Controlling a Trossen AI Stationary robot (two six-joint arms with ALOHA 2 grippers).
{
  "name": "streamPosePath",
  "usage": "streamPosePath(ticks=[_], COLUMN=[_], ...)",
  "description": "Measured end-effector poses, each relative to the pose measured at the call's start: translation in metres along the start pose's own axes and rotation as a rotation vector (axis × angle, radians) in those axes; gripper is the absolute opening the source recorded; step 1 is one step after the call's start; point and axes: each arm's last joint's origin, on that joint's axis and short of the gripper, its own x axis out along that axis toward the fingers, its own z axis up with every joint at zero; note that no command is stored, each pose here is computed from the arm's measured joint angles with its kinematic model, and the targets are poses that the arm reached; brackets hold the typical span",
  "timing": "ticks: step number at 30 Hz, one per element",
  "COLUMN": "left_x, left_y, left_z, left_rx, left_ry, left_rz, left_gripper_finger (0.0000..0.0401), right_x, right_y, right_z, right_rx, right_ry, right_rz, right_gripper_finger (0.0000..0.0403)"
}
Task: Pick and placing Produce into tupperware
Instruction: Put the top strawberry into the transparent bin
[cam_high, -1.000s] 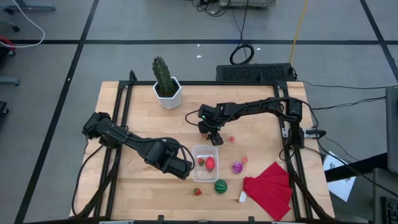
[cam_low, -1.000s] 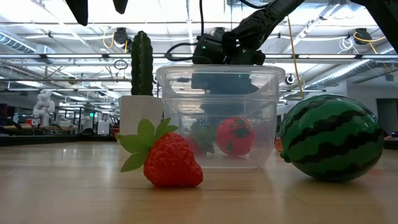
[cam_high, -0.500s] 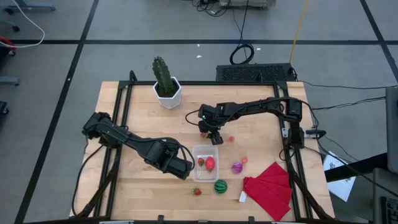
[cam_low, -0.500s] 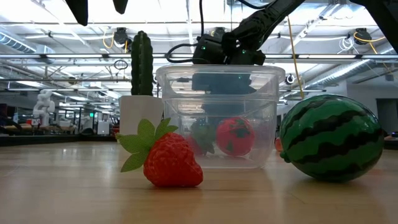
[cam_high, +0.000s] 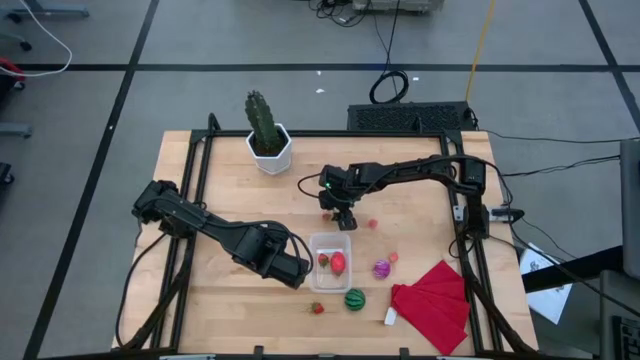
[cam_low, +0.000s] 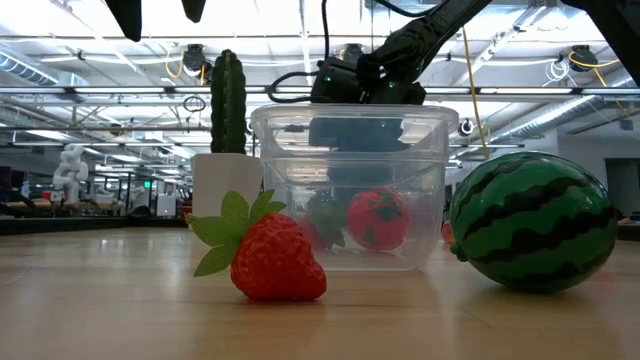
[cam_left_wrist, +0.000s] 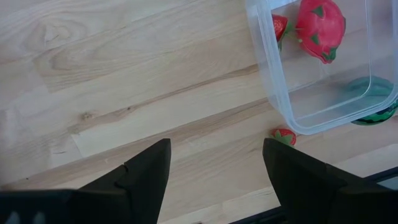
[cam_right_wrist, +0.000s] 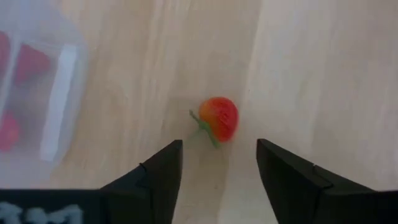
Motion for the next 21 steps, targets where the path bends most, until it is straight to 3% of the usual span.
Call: streamPosePath(ticks=[5, 12, 21], left_x=[0.000, 0.000, 0.000], left_y=[0.000, 0.000, 0.000], left_z=[0.000, 0.000, 0.002], left_rx=[0.003, 0.003, -0.002], left_ry=[0.000, -0.002, -0.003], left_rz=[0.000, 0.000, 0.000], left_gripper_finger=[0.0257, 0.0257, 0.0258], right_x=[0.000, 0.004, 0.004], right_y=[0.000, 0.014, 0.014], right_z=[0.000, 0.006, 0.009], right_rx=[-0.008, -0.093, -0.105], right_ry=[0.002, -0.018, -0.037], right_rz=[0.002, 0.016, 0.010], right_gripper_finger=[0.0224, 0.0225, 0.0225])
